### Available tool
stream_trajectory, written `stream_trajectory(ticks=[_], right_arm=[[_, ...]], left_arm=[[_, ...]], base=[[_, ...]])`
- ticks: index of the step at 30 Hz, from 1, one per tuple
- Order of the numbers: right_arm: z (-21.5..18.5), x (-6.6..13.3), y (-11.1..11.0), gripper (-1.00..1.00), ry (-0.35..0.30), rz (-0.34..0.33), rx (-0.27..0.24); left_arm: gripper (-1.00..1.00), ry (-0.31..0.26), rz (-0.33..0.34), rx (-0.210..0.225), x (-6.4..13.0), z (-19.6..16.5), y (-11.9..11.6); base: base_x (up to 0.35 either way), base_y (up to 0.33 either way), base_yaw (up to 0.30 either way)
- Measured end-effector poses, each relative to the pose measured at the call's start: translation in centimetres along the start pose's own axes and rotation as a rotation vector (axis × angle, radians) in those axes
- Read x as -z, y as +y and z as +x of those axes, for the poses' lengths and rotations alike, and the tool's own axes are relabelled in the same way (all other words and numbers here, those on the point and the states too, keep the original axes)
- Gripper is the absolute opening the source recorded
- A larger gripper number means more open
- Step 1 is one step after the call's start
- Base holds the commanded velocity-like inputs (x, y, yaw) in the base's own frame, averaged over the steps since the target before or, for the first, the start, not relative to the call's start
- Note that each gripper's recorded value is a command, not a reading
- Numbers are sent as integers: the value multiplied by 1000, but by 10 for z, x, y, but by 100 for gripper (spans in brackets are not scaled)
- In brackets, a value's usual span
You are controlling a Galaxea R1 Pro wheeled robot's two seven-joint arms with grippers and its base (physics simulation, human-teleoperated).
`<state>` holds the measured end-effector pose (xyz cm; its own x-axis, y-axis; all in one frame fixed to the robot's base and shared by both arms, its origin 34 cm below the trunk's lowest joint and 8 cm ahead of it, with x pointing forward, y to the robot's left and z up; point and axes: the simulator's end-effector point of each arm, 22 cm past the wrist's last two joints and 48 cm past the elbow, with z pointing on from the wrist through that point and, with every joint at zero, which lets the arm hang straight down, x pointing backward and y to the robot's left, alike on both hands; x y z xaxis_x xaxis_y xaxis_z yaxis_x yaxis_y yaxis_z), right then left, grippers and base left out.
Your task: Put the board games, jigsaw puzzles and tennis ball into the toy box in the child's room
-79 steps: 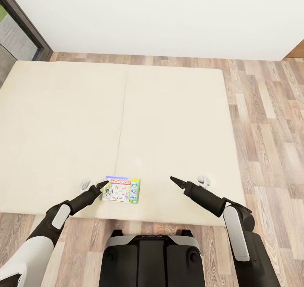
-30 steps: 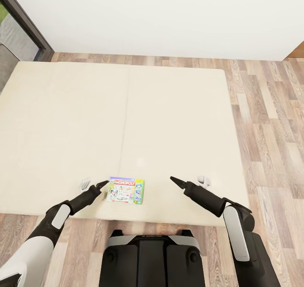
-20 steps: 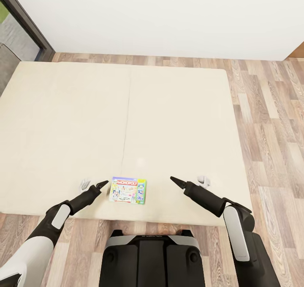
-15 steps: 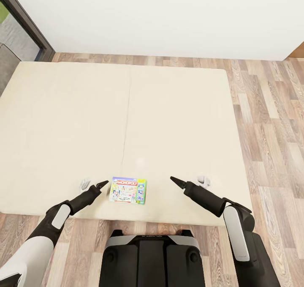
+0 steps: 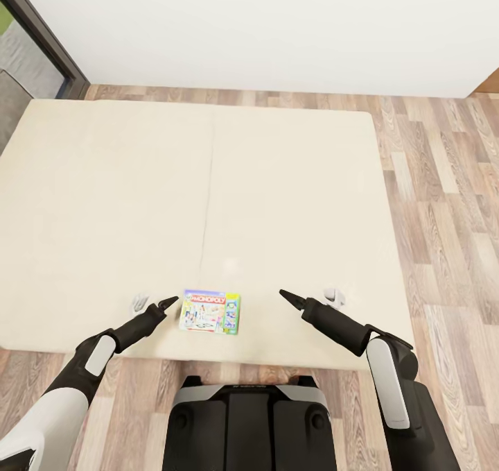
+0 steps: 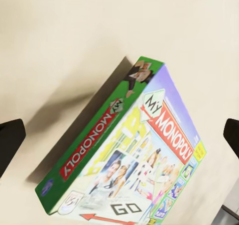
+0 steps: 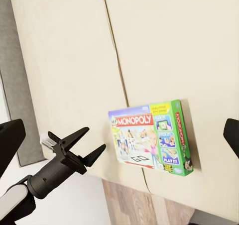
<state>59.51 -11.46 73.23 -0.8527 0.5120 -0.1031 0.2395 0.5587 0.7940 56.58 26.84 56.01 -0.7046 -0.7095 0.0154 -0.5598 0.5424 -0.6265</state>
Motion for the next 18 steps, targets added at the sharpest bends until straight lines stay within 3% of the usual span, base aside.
stream_trajectory(ticks=[9, 18], right_arm=[[4, -2, -6, 100, 9, 6, -9], [8, -5, -12, 100, 17, 11, -18]], left_arm=[[100, 8, -10, 6, -2, 4, 8], [100, 16, -21, 13, -4, 9, 15]], base=[[0, -137, 0], [0, -27, 0]])
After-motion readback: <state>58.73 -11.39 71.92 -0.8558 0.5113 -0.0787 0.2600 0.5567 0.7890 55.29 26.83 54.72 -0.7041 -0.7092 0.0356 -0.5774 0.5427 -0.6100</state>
